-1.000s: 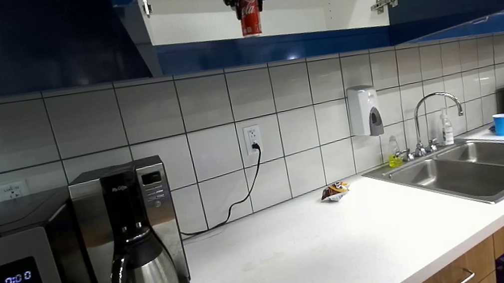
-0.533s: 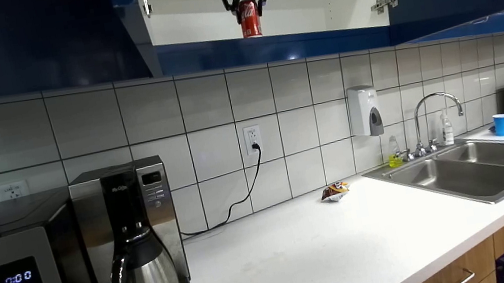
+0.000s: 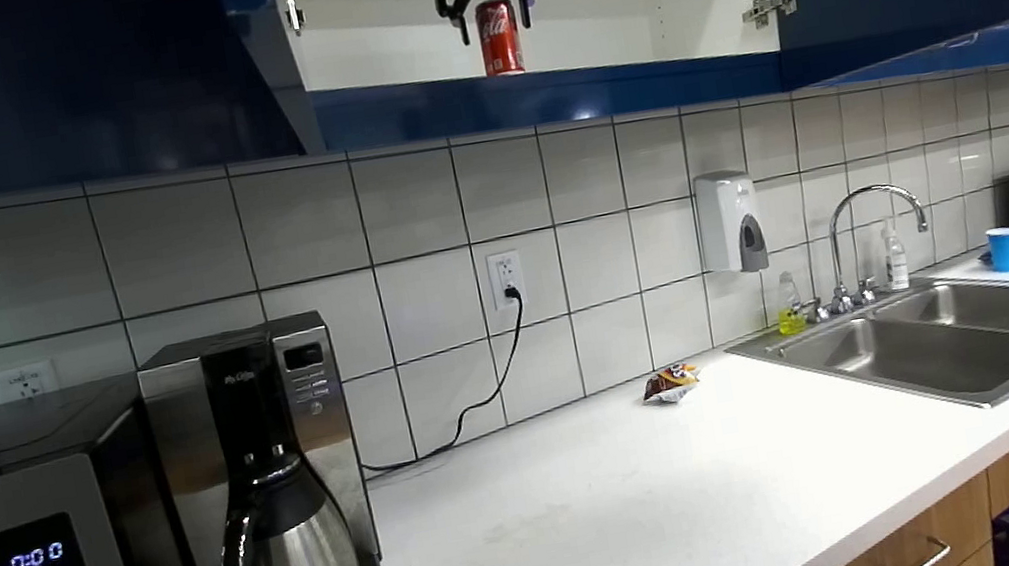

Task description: Put the can in the top cabinet

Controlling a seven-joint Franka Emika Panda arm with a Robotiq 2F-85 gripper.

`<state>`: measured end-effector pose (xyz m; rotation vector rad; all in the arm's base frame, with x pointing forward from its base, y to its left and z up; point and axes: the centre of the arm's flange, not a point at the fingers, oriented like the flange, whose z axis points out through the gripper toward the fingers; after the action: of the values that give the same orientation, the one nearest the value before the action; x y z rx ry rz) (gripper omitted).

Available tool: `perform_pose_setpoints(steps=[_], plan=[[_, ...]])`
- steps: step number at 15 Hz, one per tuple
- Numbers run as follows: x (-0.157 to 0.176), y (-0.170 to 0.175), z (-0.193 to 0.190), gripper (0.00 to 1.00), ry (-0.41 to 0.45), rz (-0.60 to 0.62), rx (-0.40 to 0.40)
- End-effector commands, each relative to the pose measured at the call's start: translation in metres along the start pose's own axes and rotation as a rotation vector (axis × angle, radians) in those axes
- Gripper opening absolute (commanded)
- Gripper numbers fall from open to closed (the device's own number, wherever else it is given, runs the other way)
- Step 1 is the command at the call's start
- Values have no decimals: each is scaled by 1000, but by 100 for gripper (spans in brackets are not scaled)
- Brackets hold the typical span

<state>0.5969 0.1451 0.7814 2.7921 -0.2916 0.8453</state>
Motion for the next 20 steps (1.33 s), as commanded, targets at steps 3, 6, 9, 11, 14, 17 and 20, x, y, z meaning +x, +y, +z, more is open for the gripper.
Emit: perform_pose_setpoints(steps=[3, 6, 9, 11, 14, 17, 20], plan=[[-21, 2, -32, 100, 9, -36, 29], [-40, 1, -50, 100, 8, -52, 47], [-59, 3, -62, 100, -1, -64, 51], [-70, 6, -67, 100, -18, -66, 54], [-95, 9, -75, 100, -35, -88, 59], [-127, 6, -76, 100, -59, -124, 59], [-157, 2, -70, 100, -99, -160, 61]])
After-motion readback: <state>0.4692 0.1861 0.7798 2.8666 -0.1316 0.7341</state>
